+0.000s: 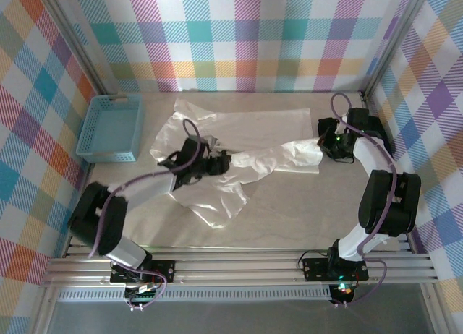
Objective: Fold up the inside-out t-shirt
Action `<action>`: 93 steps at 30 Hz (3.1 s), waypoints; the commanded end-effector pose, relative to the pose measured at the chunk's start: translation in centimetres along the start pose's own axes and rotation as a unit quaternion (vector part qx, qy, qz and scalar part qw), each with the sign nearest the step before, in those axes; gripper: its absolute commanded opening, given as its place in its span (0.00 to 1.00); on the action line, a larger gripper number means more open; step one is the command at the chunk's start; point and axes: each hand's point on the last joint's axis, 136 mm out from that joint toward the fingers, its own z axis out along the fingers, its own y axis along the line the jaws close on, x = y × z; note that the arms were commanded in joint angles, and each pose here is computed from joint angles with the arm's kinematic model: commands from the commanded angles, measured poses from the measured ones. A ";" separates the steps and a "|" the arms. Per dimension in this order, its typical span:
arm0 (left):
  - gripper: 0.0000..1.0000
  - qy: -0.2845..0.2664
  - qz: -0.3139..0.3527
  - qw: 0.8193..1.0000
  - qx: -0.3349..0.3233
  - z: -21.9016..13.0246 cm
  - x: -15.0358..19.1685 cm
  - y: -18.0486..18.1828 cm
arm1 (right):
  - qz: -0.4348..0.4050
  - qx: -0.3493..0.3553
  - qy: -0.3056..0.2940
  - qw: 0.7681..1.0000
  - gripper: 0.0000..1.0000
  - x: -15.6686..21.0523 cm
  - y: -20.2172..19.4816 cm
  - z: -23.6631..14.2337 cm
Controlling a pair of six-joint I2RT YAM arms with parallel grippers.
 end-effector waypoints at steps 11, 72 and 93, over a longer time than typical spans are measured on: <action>0.54 0.176 0.117 0.972 -0.108 -8.3 17.6 1.0 | -0.022 -0.032 0.006 0.999 0.00 0.8 2.2 0.6; 0.25 0.180 0.183 0.955 -0.149 -3.4 15.8 -0.1 | -0.023 -0.044 0.020 0.999 0.00 1.4 2.3 1.0; 0.00 0.081 0.169 0.977 -0.099 -8.2 10.5 -1.9 | -0.043 -0.060 -0.020 0.997 0.00 0.3 3.9 -1.7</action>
